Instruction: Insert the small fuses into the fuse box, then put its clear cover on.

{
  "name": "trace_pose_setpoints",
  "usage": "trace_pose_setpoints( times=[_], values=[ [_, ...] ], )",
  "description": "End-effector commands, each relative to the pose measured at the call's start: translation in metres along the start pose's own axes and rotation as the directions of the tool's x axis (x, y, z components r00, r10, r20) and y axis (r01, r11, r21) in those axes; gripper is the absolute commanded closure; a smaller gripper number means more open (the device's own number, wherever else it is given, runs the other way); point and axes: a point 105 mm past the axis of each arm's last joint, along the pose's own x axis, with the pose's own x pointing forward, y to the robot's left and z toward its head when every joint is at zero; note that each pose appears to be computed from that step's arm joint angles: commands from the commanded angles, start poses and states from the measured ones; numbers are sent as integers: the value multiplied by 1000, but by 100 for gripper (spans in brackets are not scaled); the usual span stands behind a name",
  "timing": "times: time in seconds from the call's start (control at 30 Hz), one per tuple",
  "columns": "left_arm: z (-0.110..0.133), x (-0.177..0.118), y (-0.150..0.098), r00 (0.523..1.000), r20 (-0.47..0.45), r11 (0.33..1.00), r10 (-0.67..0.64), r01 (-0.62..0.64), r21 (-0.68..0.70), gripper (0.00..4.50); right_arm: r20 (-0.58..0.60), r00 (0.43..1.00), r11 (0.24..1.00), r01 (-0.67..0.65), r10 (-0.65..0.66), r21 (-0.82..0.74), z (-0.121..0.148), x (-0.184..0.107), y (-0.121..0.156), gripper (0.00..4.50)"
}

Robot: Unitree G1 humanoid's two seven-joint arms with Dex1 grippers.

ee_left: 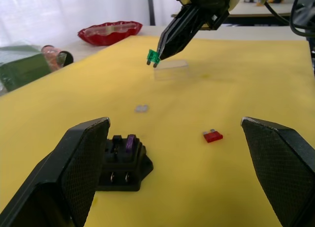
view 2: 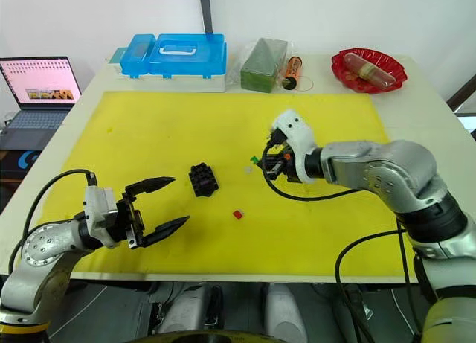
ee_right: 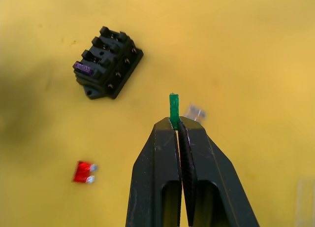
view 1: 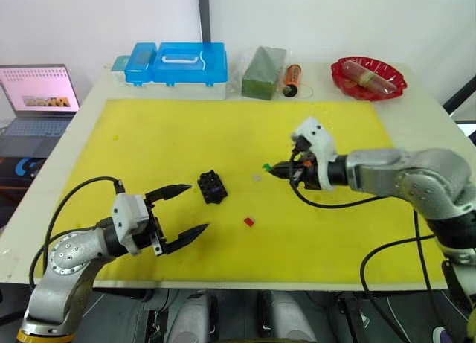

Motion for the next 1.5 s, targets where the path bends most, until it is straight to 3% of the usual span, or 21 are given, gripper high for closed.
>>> trace_pose_setpoints(
  times=[0.03, 0.13, 0.23, 0.37, 0.53, 0.7, 0.93, 1.5],
  values=[
    [-2, -6, 15, 992, -4, 991, 130, -130, -10, 0, 133, 991, 948, 44, -2, -315, 56, 9, -9, 448],
    [-10, -9, 19, 985, -30, 985, 171, -172, -20, 0, 188, 978, 875, 10, 93, -484, 84, 23, -4, 448],
    [-17, -7, 23, 978, -60, 979, 198, -200, -33, 0, 178, 966, 825, -59, 190, -563, 90, 30, 2, 448],
    [-21, 2, 27, 977, -55, 977, 206, -208, -39, 0, -67, 956, 726, -262, 287, -636, 78, 45, 9, 448],
    [-23, 9, 22, 985, -54, 986, 167, -166, 16, 0, -188, 911, 615, -390, 368, -686, 78, 52, 25, 448],
    [-25, 11, 17, 989, -49, 990, 138, -137, 18, 0, -226, 882, 567, -443, 413, -694, 79, 60, 40, 448],
    [-25, 14, 20, 991, -38, 991, 129, -128, 23, 0, -288, 861, 525, -488, 419, -697, 77, 69, 49, 448],
    [-27, 15, 18, 989, -37, 990, 142, -141, 29, 0, -346, 844, 539, -530, 411, -654, 62, 80, 51, 448]
  ],
)
